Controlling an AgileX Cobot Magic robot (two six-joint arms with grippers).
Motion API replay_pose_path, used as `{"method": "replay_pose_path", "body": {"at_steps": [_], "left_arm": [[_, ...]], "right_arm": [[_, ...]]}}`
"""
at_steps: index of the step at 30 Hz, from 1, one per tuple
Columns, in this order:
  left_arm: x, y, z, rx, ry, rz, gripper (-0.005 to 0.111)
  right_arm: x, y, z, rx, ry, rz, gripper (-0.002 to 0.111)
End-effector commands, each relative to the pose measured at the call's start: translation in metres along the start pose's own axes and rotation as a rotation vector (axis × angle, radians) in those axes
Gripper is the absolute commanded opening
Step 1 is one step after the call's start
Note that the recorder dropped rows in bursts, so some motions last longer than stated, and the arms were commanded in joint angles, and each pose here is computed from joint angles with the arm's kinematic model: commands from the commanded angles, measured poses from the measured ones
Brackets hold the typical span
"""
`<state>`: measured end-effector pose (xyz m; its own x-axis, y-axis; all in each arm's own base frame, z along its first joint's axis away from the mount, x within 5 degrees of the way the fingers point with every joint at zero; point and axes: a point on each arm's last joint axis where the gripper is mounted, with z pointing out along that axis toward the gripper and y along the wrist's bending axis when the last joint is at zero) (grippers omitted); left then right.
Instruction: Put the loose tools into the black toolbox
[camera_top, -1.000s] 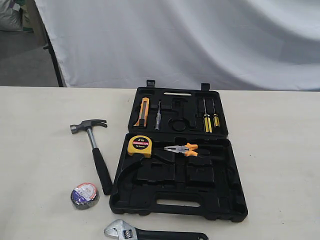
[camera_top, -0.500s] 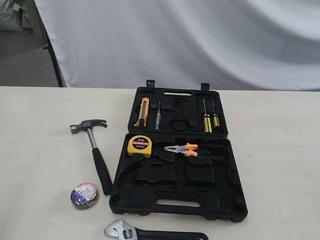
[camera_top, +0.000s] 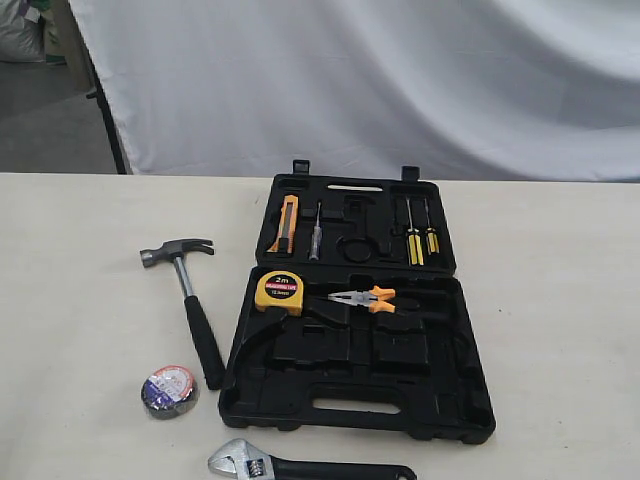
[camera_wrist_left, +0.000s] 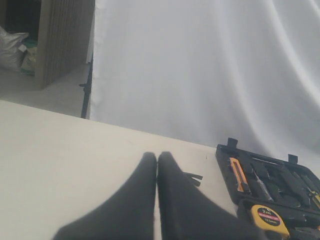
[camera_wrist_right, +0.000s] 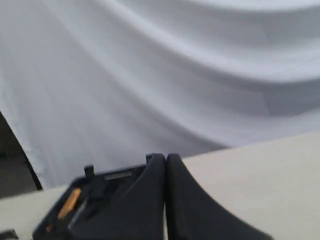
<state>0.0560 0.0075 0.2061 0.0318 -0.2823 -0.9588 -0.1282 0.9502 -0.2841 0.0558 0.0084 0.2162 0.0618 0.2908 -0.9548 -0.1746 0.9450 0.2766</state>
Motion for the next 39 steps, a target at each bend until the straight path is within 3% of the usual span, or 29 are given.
{"method": "replay_pose_path", "body": {"at_steps": [1, 4, 7, 10, 13, 17, 21, 26, 29, 34, 39], "left_arm": [[-0.002, 0.001, 0.000, -0.021, -0.020, 0.000, 0.001], [-0.002, 0.001, 0.000, -0.021, -0.020, 0.000, 0.001], [-0.002, 0.001, 0.000, -0.021, -0.020, 0.000, 0.001], [-0.002, 0.001, 0.000, -0.021, -0.020, 0.000, 0.001], [-0.002, 0.001, 0.000, -0.021, -0.020, 0.000, 0.001], [-0.002, 0.001, 0.000, -0.021, -0.020, 0.000, 0.001], [-0.002, 0.001, 0.000, -0.021, -0.020, 0.000, 0.001], [-0.002, 0.001, 0.000, -0.021, -0.020, 0.000, 0.001], [-0.002, 0.001, 0.000, -0.021, -0.020, 0.000, 0.001], [-0.002, 0.001, 0.000, -0.021, -0.020, 0.000, 0.001], [-0.002, 0.001, 0.000, -0.021, -0.020, 0.000, 0.001]], "right_arm": [[-0.026, 0.003, -0.005, -0.062, -0.293, 0.159, -0.001], [-0.045, 0.007, -0.013, -0.117, -0.520, 0.150, -0.001], [-0.051, 0.009, -0.016, -0.148, -0.562, 0.155, -0.001], [-0.068, 0.022, -0.017, -0.196, -0.540, 0.035, -0.001], [-0.076, 0.027, 0.006, -0.175, -0.406, 0.004, -0.001], [-0.074, 0.034, 0.047, -0.207, -0.205, 0.068, -0.001], [-0.073, 0.051, 0.087, -0.347, -0.019, 0.041, -0.001], [-0.055, 0.075, 0.139, -0.606, 0.151, 0.142, -0.001], [-0.035, 0.089, 0.172, -0.654, 0.263, 0.181, 0.000], [-0.001, 0.141, 0.221, -0.780, 0.404, 0.105, 0.000], [0.032, 0.211, 0.261, -0.724, 0.561, -0.208, 0.000]]}}
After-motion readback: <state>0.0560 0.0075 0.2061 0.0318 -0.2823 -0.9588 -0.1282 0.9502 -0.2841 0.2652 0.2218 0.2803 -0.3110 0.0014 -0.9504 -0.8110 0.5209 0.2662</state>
